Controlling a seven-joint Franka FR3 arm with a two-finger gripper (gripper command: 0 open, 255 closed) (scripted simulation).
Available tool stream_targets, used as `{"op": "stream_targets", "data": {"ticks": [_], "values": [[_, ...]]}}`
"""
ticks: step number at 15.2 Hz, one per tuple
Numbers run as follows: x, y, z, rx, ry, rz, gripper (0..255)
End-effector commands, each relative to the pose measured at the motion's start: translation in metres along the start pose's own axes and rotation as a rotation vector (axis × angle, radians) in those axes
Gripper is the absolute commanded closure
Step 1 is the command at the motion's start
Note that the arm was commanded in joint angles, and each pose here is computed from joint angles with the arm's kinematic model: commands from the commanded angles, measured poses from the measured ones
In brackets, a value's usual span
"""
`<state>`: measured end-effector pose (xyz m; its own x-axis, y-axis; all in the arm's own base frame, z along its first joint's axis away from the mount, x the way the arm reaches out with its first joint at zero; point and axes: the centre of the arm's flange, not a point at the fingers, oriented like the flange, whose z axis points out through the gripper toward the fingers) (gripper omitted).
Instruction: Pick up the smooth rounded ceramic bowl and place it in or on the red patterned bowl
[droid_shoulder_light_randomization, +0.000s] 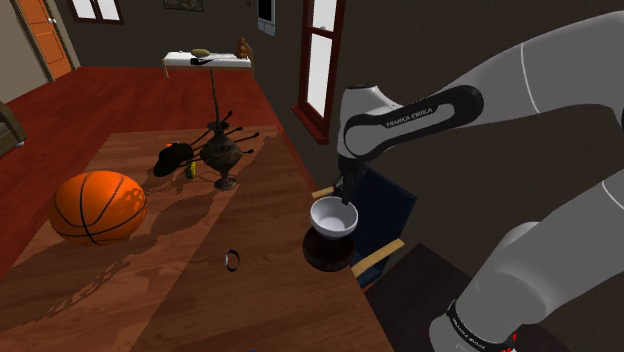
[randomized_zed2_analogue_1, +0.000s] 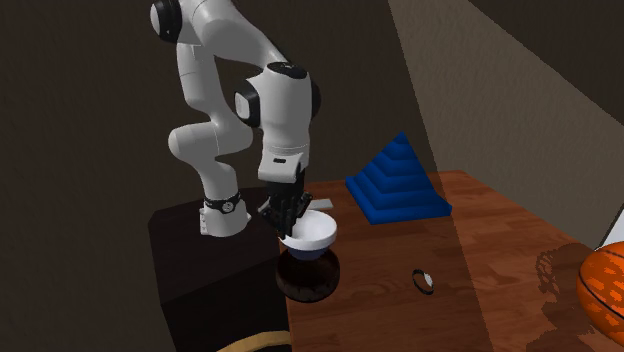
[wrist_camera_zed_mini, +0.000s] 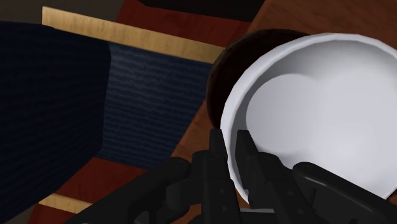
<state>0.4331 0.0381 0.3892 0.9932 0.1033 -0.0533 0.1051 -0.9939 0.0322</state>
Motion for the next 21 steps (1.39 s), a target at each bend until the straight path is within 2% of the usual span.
{"op": "stream_targets", "data": {"ticks": [1, 9, 16, 17, 21], "values": [[0.000, 0.000, 0.010, 0.000, 0.001, 0.000, 255], [0.002, -0.002, 0.050, 0.000, 0.001, 0.000, 255], [0.002, -0.002, 0.050, 0.000, 0.001, 0.000, 255], [0.002, -0.002, 0.050, 0.000, 0.001, 0.000, 0], [0.002, -0.002, 0.050, 0.000, 0.001, 0.000, 0]]}}
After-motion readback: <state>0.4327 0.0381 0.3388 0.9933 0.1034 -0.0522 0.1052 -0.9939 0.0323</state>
